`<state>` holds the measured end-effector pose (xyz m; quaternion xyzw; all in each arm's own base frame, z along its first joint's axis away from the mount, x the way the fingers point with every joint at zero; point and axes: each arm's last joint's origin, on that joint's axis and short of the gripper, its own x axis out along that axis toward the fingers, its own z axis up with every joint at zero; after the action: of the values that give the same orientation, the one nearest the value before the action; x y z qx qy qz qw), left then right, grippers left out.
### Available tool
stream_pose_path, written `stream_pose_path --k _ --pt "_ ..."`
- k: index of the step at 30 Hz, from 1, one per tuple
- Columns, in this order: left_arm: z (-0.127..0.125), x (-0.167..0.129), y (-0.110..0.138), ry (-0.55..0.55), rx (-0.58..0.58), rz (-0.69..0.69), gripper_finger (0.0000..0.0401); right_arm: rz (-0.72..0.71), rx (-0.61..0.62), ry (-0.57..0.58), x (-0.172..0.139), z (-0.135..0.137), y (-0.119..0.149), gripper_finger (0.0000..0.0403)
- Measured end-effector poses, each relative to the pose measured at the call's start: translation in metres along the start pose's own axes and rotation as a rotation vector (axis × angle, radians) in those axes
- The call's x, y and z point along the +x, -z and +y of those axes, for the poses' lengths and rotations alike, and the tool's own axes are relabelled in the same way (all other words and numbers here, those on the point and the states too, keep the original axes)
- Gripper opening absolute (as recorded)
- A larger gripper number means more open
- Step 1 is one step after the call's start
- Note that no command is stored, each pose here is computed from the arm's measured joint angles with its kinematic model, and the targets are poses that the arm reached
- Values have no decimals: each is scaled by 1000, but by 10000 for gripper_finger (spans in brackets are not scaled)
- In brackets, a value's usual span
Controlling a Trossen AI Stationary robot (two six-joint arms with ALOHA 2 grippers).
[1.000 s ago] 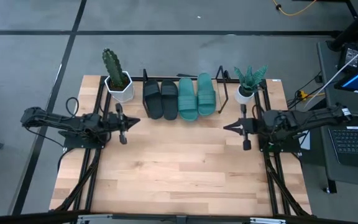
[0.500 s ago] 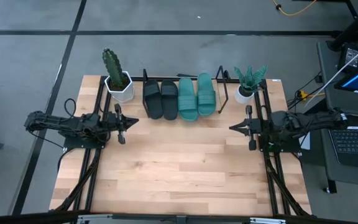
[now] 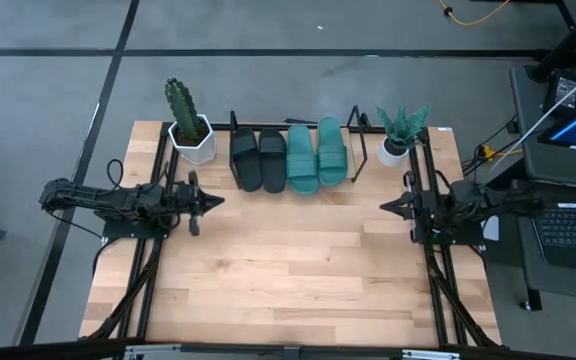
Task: Pick and place slides into the shelf
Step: Return to Home Position
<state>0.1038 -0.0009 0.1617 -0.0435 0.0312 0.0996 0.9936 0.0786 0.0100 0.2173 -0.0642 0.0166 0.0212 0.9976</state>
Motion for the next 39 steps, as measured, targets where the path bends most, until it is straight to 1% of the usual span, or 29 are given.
stream_pose_path --k 3,7,10,14,18,20,23,27,34,36,39 --pt "-1 0 0 25 -26 6 0 -19 16 -12 1 1 6 0" --pt "-1 0 0 25 -27 6 0 -40 13 -55 9 5 17 0" --pt "-1 0 0 19 -28 5 0 -41 8 -59 13 7 27 0" --pt "0 0 0 13 -28 3 0 -81 -27 -54 17 9 36 0" --pt "0 0 0 13 -28 3 0 -122 -54 -90 19 11 40 0" --pt "0 0 0 12 -28 3 0 -116 -58 -98 20 12 44 0" --pt "0 0 0 12 -27 3 0 -125 -72 -96 20 11 43 1" --pt "0 0 0 12 -27 3 0 -125 -119 -89 20 11 43 5" --pt "0 0 0 12 -27 3 0 -87 -132 -29 20 10 46 11" --pt "0 0 0 11 -27 2 0 -66 -114 -27 21 10 48 12" --pt "0 0 0 11 -27 2 0 -65 14 -31 21 10 48 13"
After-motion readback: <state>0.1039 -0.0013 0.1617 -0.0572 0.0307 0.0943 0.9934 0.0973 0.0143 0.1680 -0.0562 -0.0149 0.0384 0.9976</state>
